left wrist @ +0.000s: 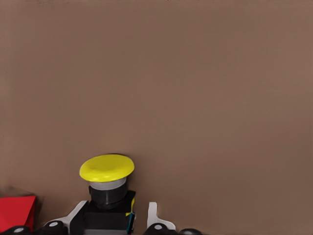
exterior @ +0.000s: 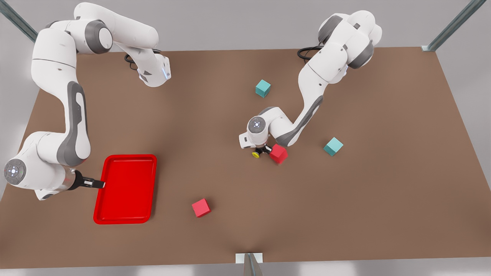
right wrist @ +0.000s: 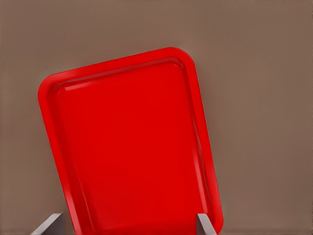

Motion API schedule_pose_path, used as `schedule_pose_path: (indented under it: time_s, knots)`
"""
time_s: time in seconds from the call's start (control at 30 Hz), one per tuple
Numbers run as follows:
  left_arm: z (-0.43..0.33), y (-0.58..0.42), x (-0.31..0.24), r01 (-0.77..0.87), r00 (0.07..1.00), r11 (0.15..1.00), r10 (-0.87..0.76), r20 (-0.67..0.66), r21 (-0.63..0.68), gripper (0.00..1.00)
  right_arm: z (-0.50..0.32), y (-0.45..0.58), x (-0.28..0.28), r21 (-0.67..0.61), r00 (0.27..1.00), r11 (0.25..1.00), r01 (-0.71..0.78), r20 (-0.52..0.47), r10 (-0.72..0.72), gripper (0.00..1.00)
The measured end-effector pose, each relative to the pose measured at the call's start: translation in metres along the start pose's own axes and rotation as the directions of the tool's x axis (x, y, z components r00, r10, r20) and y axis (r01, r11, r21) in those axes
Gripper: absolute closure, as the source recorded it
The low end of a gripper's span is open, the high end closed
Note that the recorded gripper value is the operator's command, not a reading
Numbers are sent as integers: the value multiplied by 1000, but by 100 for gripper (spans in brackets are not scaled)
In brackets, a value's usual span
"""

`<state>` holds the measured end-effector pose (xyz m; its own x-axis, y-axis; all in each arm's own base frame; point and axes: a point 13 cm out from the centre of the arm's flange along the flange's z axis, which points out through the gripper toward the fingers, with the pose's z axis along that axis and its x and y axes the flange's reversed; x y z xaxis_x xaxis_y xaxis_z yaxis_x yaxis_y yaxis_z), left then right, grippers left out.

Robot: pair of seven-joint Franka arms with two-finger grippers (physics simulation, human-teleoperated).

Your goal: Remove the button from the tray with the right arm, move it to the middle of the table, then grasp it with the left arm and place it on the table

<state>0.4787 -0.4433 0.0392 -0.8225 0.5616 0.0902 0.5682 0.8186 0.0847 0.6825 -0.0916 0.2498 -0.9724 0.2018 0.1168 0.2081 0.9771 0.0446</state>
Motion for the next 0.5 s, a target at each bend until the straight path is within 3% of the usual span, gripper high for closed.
schedule_pose_path:
  time_s: [0.1, 0.5]
  knots:
    - [1, -5, 2, 33, 999, 999, -33, -13, 28, 51, -17, -14, 6, 23, 1000, 1000, -10, 1, 10, 0]
    - [-50, 10, -23, 99, 995, 994, -99, -1, 42, 53, -35, -17, -1, 45, 998, 999, -1, 60, -1, 0]
